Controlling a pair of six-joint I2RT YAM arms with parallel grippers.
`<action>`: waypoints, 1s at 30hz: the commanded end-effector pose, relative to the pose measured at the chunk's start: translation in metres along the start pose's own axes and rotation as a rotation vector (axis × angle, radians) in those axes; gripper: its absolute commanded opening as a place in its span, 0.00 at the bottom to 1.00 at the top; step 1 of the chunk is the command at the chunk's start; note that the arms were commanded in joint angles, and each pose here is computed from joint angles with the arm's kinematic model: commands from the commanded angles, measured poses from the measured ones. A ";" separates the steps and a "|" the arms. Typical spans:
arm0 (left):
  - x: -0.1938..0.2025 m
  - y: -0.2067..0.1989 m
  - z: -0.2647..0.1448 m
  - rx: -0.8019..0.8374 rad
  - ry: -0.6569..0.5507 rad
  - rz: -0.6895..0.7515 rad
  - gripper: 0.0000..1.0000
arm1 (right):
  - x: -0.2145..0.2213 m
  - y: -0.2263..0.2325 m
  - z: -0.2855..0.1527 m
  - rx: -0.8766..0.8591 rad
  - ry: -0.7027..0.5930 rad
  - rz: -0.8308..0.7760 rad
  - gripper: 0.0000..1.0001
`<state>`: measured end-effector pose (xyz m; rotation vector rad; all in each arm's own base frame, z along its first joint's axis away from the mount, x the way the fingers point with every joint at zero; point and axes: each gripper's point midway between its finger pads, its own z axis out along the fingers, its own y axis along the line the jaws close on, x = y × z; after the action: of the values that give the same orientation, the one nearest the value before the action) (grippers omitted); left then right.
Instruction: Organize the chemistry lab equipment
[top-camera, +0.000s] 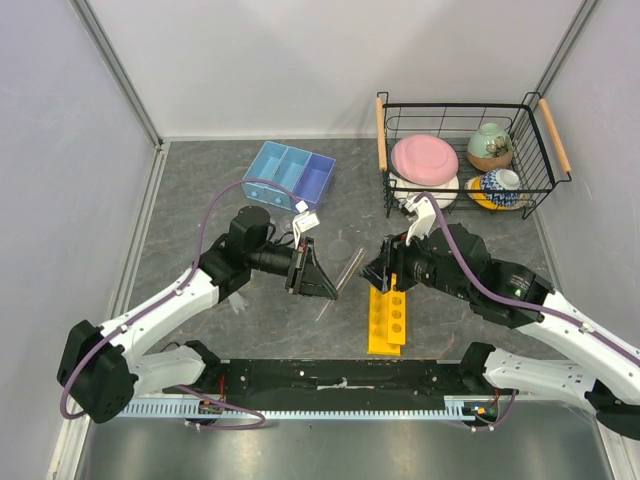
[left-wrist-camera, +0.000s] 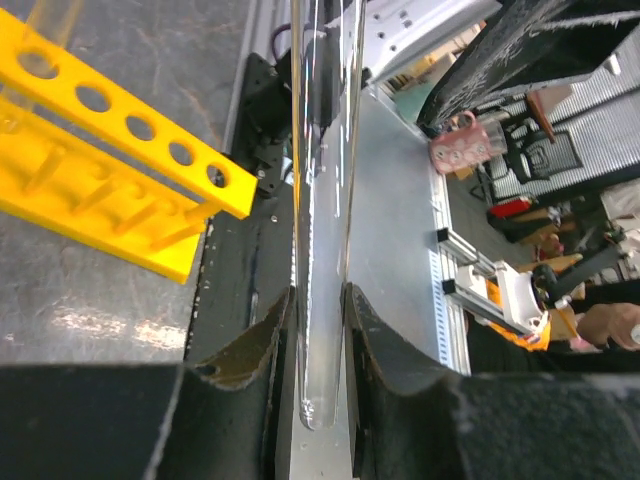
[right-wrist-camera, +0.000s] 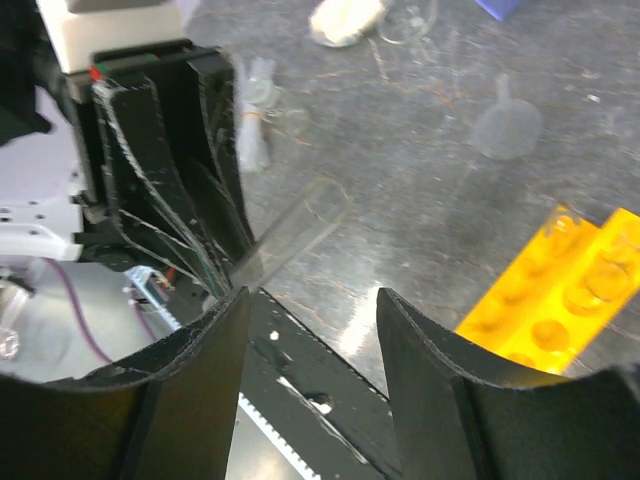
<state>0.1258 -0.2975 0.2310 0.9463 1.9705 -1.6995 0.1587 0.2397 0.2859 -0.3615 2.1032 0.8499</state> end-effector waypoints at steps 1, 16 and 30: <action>-0.012 -0.040 -0.006 0.167 -0.046 0.080 0.08 | -0.028 0.046 -0.006 -0.191 -0.059 0.041 0.61; -0.004 -0.056 -0.014 0.230 -0.062 0.107 0.06 | -0.053 0.062 -0.002 -0.309 -0.070 0.053 0.61; -0.004 -0.059 -0.015 0.242 -0.062 0.123 0.04 | -0.059 0.077 -0.009 -0.420 -0.046 0.071 0.52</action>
<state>0.0981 -0.2910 0.2707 1.0169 1.7088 -1.8774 0.1579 0.2849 0.3321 -0.4571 2.0093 1.2363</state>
